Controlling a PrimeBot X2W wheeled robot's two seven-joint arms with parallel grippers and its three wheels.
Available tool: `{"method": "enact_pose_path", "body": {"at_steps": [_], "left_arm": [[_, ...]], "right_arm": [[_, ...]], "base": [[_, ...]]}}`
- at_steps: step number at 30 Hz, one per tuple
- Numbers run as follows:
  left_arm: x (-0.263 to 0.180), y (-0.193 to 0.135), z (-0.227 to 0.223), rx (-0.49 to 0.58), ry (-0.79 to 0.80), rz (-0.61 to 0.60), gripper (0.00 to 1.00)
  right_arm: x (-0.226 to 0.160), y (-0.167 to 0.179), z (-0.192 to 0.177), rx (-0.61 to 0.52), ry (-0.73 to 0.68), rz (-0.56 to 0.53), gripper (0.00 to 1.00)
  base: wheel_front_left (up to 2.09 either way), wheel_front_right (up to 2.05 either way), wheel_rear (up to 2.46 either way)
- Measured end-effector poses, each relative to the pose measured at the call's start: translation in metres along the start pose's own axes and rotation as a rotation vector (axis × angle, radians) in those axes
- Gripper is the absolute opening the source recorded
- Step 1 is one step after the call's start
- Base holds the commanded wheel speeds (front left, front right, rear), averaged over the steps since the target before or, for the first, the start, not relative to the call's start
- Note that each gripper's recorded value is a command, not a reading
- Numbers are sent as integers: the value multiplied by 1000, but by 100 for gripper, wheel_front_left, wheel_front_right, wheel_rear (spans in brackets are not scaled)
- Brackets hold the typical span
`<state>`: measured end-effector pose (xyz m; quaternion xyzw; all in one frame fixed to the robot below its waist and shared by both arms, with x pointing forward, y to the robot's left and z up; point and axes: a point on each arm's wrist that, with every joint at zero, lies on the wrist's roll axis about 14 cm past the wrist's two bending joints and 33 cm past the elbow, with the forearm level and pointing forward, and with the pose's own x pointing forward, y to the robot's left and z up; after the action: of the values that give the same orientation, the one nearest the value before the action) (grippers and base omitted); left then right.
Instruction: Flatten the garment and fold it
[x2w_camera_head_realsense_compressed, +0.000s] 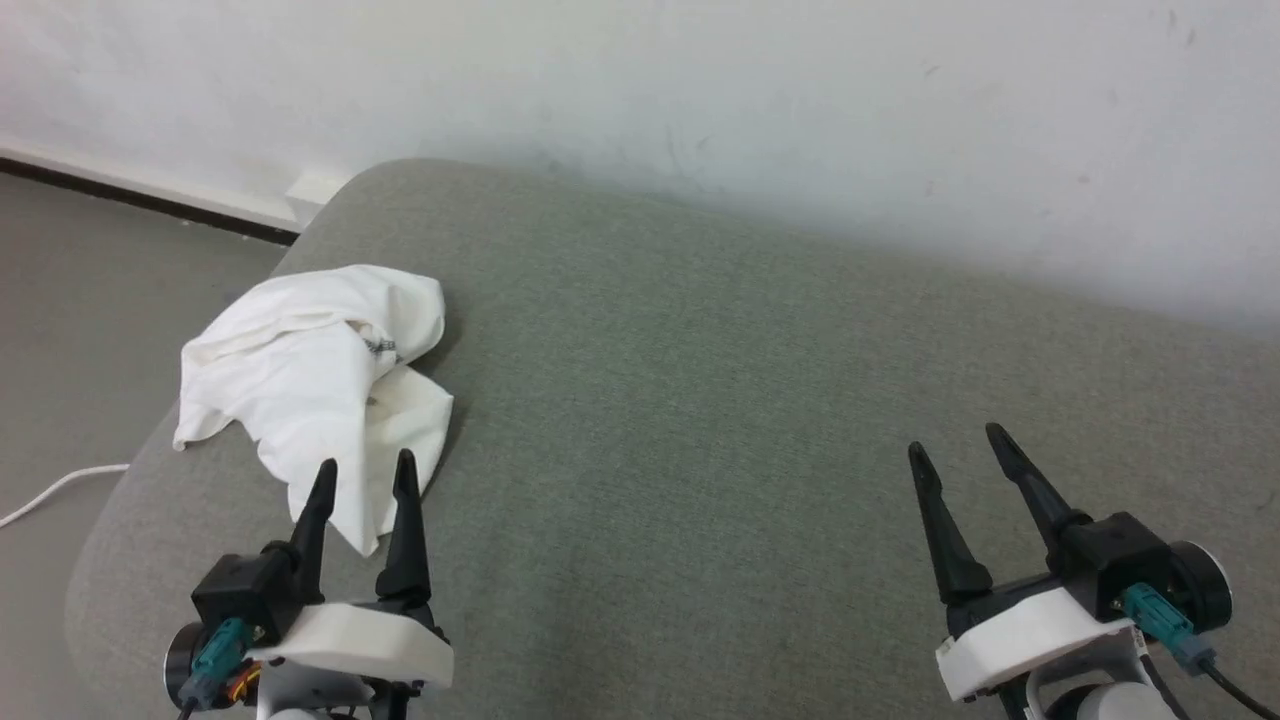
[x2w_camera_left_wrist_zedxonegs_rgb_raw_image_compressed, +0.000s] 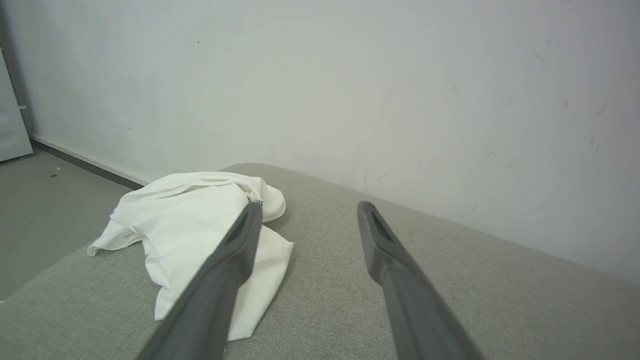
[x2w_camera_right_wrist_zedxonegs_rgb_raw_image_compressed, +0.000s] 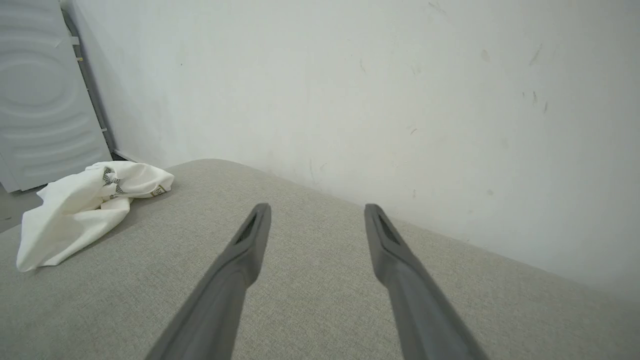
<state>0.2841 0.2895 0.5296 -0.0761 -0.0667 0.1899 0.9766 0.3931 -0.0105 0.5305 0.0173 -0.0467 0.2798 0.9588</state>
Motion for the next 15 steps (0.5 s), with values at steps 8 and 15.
{"method": "enact_pose_path", "body": {"at_steps": [8, 15], "left_arm": [[-6, 14, 2, -4, -13, 48, 100], [19, 12, 25, 14, -86, 49, 100]], "right_arm": [[8, 14, -3, 17, -3, 46, 100], [20, 20, -4, 39, -10, 74, 100]], "base": [[0, 0, 0], [0, 0, 0]]}}
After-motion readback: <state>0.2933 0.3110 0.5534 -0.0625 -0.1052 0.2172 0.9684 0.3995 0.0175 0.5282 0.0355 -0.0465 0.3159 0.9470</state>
